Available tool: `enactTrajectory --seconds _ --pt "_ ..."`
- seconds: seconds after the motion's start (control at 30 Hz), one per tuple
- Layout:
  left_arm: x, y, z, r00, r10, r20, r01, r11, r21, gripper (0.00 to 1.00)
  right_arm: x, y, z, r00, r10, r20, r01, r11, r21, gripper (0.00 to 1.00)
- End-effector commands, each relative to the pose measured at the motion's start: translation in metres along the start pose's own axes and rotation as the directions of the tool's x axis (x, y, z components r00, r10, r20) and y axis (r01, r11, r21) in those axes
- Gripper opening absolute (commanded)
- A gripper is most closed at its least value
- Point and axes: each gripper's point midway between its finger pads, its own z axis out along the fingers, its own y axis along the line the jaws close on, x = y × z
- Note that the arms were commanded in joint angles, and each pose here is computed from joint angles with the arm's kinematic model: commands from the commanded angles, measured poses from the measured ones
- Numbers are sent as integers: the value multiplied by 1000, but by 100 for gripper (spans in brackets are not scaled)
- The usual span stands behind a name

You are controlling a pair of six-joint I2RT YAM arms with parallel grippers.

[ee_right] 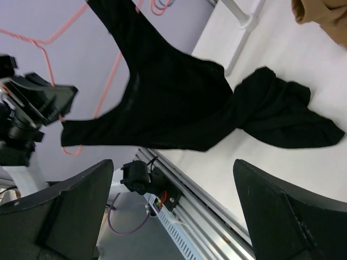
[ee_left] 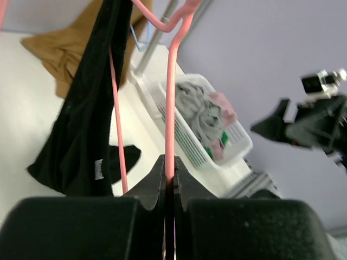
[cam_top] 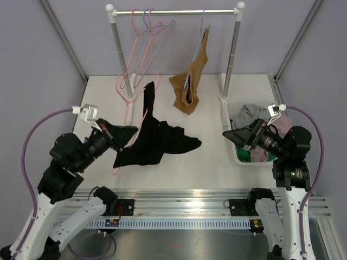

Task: Remove the tank top from the hanger

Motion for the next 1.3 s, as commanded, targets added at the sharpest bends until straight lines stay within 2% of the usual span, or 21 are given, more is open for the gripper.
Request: enactTrajectory --seconds 0.0,0.1,0.23,0.37,0.4,0.47,0.53,0.57,0.63,0.67,0.8,0.87,1.0,1.03,1.1,1.13,1.23,1.27 --pt "35 -11 -17 995 -95 -37 99 986 136 0 -8 34 0 998 -58 12 59 984 -168 99" --pt "83 -3 -24 980 -142 -139 165 970 180 0 -5 30 6 998 -65 20 67 981 -181 99" --pt "125 -8 -31 950 -187 -251 256 925 280 0 10 17 27 996 -85 -13 81 981 -177 99" --pt "154 -1 -33 927 -229 -296 321 894 312 0 51 6 66 983 -107 -148 79 979 -187 99" --pt "158 1 -32 925 -236 -298 328 892 310 0 55 -10 84 983 -92 -159 72 989 -128 99" --pt "172 9 -31 911 -262 -319 356 889 289 0 60 -17 103 980 -140 -142 128 987 -96 99" --pt "177 11 -31 906 -276 -321 373 880 295 0 83 -18 122 966 -176 -190 161 983 -94 100" --pt "185 15 -30 897 -288 -334 387 878 281 0 86 -29 136 965 -176 -194 171 984 -42 98" --pt "187 17 -30 894 -301 -331 398 874 280 0 97 -21 150 953 -218 -210 212 976 -51 94" --pt "192 20 -29 889 -310 -337 406 874 268 0 103 -34 162 950 -222 -219 230 973 8 92" --pt "198 23 -30 878 -333 -344 430 864 262 0 118 -44 186 923 -283 -261 309 949 65 78" --pt "198 22 -32 879 -330 -345 429 864 265 0 124 -52 198 910 -302 -284 342 934 100 74" --pt "200 23 -33 877 -332 -349 431 863 263 0 133 -61 211 893 -333 -304 384 914 127 54" --pt "200 23 -33 876 -332 -349 431 864 260 0 133 -62 213 891 -336 -305 390 911 134 41" --pt "199 23 -34 880 -325 -347 423 869 258 0 133 -67 214 889 -340 -306 398 905 152 29" --pt "199 23 -34 880 -322 -348 420 870 257 0 133 -69 214 888 -342 -306 402 902 159 18" --pt "199 28 -34 889 -309 -338 396 890 226 0 129 -75 210 886 -356 -299 420 888 187 11" --pt "199 30 -34 891 -307 -335 389 896 213 0 126 -74 207 886 -359 -293 423 885 195 0"
